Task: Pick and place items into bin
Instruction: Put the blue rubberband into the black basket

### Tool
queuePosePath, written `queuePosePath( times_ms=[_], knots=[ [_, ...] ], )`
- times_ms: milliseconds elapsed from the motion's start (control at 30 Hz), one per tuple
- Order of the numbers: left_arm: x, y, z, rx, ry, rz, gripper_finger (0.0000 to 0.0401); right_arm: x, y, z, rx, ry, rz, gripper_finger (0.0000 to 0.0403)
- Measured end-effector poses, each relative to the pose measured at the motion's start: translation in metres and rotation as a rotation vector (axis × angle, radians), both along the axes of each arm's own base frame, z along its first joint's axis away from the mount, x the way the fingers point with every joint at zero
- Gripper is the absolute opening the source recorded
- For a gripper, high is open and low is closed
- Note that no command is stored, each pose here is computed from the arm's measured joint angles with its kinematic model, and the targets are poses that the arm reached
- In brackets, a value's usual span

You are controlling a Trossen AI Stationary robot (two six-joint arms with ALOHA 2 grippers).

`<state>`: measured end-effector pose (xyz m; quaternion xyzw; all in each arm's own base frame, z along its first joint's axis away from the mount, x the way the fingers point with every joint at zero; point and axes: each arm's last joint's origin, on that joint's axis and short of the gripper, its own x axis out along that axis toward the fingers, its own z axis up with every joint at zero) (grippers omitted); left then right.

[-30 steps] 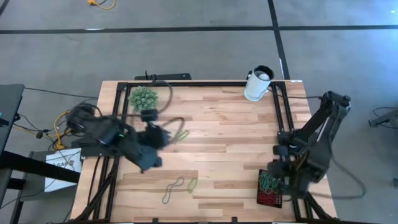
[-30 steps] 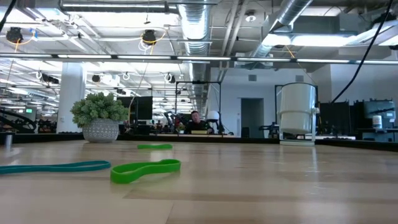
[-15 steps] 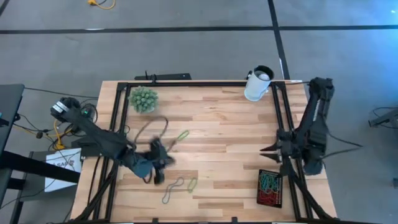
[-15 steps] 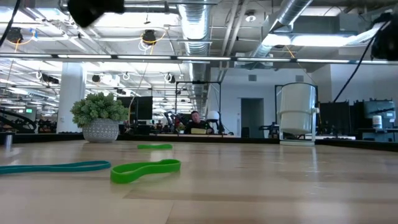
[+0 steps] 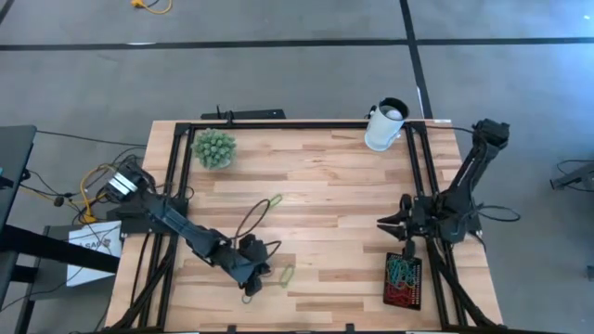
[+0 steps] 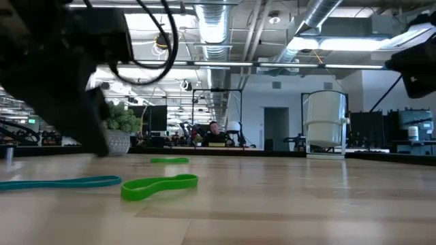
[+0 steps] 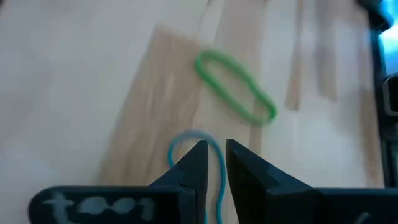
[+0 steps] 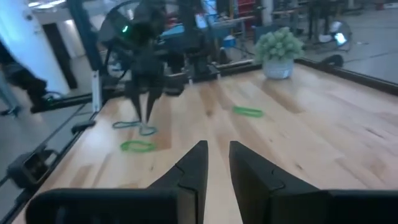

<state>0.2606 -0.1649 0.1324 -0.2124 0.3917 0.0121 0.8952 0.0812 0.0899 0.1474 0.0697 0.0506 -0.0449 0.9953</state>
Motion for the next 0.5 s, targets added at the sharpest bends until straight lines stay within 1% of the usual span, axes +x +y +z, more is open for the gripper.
queuePosePath(
  times_ms=[67,133,333,500],
  knots=[
    [0.000,-0.001,-0.007,-0.039,0.041,0.014,0.0045,0.002,-0.002,-0.002,0.016,0.007,-0.027,0.0060],
    [0.000,-0.001,-0.011,-0.044,0.060,0.028,0.0045,0.004,-0.004,-0.006,0.014,0.024,-0.052,0.0060],
    [-0.003,0.002,-0.013,0.028,0.076,0.074,0.0045,0.010,-0.007,-0.009,0.005,0.035,-0.113,0.0060],
    [-0.006,0.005,-0.016,0.045,0.111,0.112,0.0045,0.015,-0.013,-0.007,0.030,0.021,-0.176,0.0060]
  ],
)
